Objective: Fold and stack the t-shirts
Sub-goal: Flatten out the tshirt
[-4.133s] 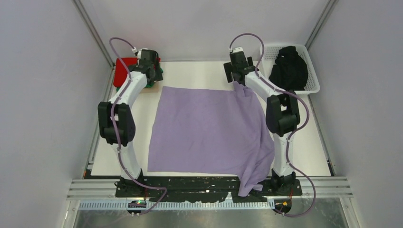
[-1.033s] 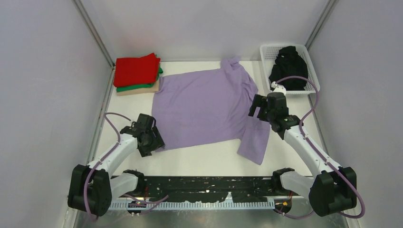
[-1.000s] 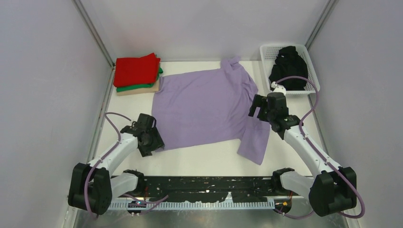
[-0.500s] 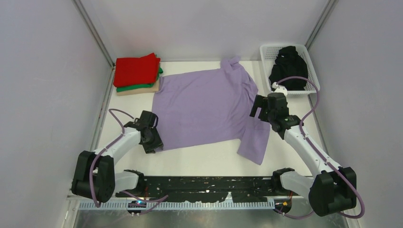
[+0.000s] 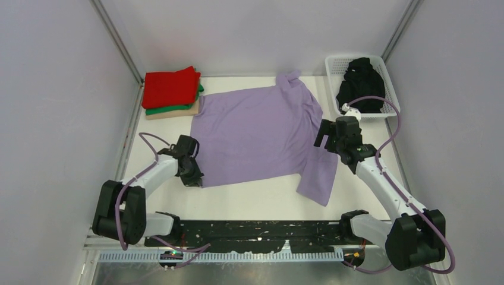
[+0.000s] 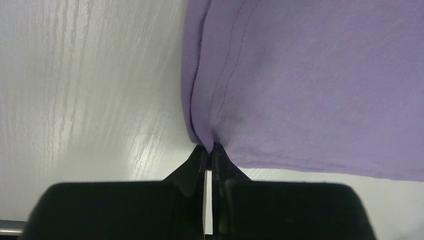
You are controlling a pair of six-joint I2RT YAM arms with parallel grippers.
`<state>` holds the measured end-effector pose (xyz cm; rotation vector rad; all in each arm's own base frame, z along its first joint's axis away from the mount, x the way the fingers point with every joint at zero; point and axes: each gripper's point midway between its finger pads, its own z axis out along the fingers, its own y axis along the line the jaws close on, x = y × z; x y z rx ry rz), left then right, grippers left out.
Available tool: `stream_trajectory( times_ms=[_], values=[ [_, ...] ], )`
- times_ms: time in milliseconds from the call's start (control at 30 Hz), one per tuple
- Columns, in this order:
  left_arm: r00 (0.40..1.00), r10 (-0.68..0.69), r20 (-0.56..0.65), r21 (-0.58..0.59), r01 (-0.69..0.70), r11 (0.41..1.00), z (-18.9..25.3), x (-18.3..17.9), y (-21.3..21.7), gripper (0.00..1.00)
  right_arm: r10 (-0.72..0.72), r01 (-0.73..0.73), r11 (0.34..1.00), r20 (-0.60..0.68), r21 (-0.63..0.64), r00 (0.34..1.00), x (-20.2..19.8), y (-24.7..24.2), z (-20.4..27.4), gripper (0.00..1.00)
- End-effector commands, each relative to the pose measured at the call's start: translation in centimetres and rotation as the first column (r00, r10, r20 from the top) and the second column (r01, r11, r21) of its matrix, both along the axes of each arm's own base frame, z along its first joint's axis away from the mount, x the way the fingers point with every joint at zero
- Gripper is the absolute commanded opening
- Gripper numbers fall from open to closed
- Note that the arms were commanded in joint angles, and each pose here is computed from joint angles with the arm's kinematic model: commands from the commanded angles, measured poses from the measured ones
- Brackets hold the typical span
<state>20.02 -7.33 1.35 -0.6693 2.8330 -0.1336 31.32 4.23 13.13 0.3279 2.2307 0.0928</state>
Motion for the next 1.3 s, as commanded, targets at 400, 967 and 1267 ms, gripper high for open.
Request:
stream_trajectory(
  times_ms=[400,967,1267],
  values=[
    [0.969,0.044,0.242,0.151,-0.082,0.985,5.5,4.2,3.8,0.0,0.031,-0.008,0.996,-0.246,0.094,0.969,-8.8,-0.2,-1.9,0.96],
    [0.93,0.115,0.349,0.216,-0.199,0.956,8.1,6.8,8.1,0.0,0.045,0.034,0.992,-0.608,0.118,0.792,-18.8,2.9,-8.6,0.93],
    [0.918,0.101,0.384,0.166,-0.176,0.97,9.2,8.6,7.2,0.0,0.153,-0.048,0.984,-0.694,0.169,0.704,-21.3,5.3,-9.0,0.79]
  ],
)
